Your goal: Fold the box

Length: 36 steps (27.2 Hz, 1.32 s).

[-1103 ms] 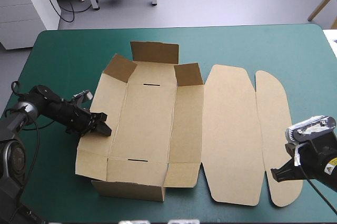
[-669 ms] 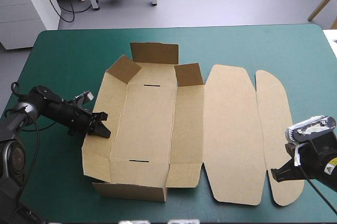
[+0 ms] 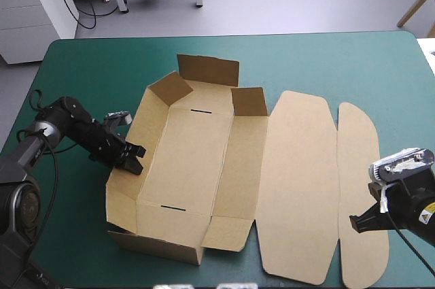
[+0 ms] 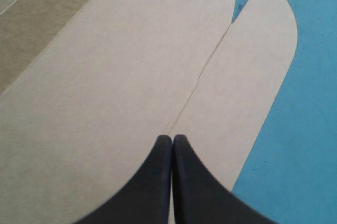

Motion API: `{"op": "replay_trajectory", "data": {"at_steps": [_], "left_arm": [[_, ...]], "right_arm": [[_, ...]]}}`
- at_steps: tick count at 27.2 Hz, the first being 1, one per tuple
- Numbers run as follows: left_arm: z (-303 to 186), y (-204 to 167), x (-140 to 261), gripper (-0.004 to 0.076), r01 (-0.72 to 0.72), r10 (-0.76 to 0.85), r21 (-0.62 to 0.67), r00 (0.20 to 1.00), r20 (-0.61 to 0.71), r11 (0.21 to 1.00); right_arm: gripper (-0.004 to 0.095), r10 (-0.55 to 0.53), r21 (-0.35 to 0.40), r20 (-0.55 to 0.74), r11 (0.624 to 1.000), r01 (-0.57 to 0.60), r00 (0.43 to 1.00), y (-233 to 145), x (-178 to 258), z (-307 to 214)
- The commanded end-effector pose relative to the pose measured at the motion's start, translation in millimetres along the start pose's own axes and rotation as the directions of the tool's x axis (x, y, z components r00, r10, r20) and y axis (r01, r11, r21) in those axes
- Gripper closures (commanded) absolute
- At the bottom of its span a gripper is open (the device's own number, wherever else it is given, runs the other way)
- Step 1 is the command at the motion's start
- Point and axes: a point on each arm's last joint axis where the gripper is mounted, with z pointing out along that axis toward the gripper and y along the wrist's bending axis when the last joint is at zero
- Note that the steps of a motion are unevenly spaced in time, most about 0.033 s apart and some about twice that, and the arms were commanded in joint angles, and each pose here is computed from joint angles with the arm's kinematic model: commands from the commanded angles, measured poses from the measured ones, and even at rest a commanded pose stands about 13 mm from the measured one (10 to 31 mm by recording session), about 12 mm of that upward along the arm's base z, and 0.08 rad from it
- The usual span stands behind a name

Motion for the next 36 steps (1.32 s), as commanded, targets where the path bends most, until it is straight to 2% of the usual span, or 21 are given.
{"op": "replay_trajectory", "data": {"at_steps": [1, 4, 10, 13, 16, 18, 22, 28, 31, 36], "left_arm": [[-36, -32, -15, 0.0734, -0.150, 0.152, -0.081, 0.988, 0.024, 0.985], [-57, -57, -33, 0.0733, -0.276, 0.293, -0.230, 0.955, 0.043, 0.933], [-96, -108, -55, 0.0732, -0.417, 0.515, -0.509, 0.855, 0.061, 0.753], [-111, -131, -59, 0.0723, -0.451, 0.597, -0.603, 0.801, 0.051, 0.658], [-119, -152, -59, 0.0723, -0.460, 0.645, -0.649, 0.762, 0.061, 0.606], [-119, -174, -61, 0.0723, -0.482, 0.721, -0.716, 0.691, 0.044, 0.505], [-107, -205, -61, 0.0723, -0.526, 0.817, -0.761, 0.576, 0.008, 0.378], [-91, -250, -56, 0.0723, -0.526, 0.917, -0.839, 0.386, -0.095, 0.135], [-88, -268, -52, 0.0723, -0.511, 0.946, -0.858, 0.301, -0.121, 0.053], [-86, -279, -47, 0.0723, -0.498, 0.951, -0.867, 0.257, -0.170, -0.021]], "right_arm": [[0.0927, -0.004, 0.027, 0.074, 1.000, 0.002, 0.997, -3, -9, -5], [0.0927, -0.005, 0.033, 0.096, 0.999, 0.002, 0.995, -3, -11, -5], [0.0927, -0.008, 0.050, 0.156, 0.999, 0.000, 0.988, -5, -16, -6], [0.0927, -0.010, 0.063, 0.200, 0.998, -0.002, 0.980, -6, -20, -7], [0.0927, -0.013, 0.074, 0.242, 0.997, -0.005, 0.970, -7, -25, -9], [0.0927, -0.018, 0.086, 0.284, 0.996, -0.007, 0.959, -8, -30, -13], [0.0927, -0.017, 0.093, 0.320, 0.996, -0.014, 0.947, -8, -35, -21], [0.0928, -0.017, 0.093, 0.324, 0.996, -0.014, 0.946, -8, -36, -25], [0.0928, -0.010, 0.090, 0.323, 0.996, -0.020, 0.946, -8, -36, -25], [0.0927, -0.009, 0.088, 0.323, 0.996, -0.021, 0.946, -8, -36, -25]]}}
